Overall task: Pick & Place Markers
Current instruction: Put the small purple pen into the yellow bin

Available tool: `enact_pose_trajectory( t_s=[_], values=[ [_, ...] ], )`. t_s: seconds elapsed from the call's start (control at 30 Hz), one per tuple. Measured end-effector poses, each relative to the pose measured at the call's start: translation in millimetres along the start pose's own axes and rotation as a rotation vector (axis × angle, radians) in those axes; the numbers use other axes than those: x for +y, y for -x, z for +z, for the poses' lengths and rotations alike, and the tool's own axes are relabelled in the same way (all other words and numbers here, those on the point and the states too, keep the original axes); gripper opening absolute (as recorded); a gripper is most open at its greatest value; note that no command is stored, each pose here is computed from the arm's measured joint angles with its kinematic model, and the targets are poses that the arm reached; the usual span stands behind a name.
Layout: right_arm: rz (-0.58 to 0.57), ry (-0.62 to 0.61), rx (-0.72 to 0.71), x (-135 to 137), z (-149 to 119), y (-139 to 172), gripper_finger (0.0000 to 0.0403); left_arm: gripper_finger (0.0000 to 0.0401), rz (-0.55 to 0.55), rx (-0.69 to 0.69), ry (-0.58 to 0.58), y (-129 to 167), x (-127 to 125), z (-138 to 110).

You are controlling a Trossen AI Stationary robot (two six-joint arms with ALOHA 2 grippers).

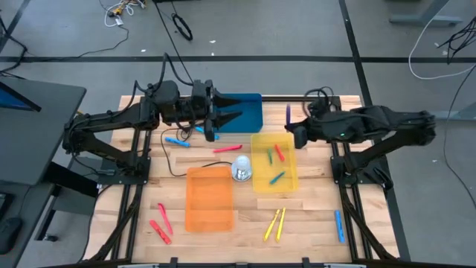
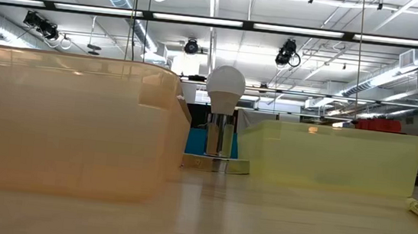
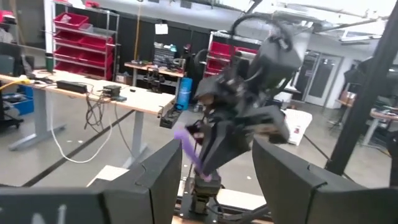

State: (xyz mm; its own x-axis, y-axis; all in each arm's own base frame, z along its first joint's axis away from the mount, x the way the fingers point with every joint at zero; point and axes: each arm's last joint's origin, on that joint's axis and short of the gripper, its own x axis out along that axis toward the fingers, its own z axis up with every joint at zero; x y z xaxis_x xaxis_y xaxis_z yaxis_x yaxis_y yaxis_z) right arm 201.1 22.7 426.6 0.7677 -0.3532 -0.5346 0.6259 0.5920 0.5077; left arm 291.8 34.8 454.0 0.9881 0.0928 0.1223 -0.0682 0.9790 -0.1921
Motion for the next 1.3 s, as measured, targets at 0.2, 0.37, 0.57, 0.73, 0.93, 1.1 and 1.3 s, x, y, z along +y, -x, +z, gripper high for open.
enact_pose_trajectory(
  t_s=[0.2,0.37,0.57,0.73,0.93,1.1,1.3],
  values=[
    [-0.13,-0.155,0.146,-6.7,-8.4,-21.3,0.0015,0.0202,-0.028,0.006,0.0,0.0,-0.8,-0.2],
    [-0.25,-0.248,0.328,-14.6,-15.8,-38.0,0.0015,0.0202,-0.029,0.008,0.001,-0.1,-1.2,-0.6],
    [-0.331,-0.335,0.441,-22.1,-15.8,-50.0,0.0015,0.0202,-0.029,0.013,0.001,-0.1,-1.1,-1.0],
    [-0.355,-0.392,0.456,-26.3,-12.3,-53.4,0.0015,0.0202,-0.029,0.014,0.0,-0.1,-1.0,-1.1],
    [-0.38,-0.404,0.453,-30.2,-9.7,-54.9,0.0015,0.0202,-0.029,0.014,0.001,-0.1,-0.9,-1.1],
    [-0.458,-0.39,0.479,-30.6,-14.3,-71.6,0.0015,0.0202,-0.029,0.014,0.0,-0.1,-0.9,-1.1],
    [-0.553,-0.312,0.537,-27.8,-27.0,-105.3,0.0015,0.0202,-0.029,0.015,-0.001,-0.1,-0.9,-1.1]
  ],
)
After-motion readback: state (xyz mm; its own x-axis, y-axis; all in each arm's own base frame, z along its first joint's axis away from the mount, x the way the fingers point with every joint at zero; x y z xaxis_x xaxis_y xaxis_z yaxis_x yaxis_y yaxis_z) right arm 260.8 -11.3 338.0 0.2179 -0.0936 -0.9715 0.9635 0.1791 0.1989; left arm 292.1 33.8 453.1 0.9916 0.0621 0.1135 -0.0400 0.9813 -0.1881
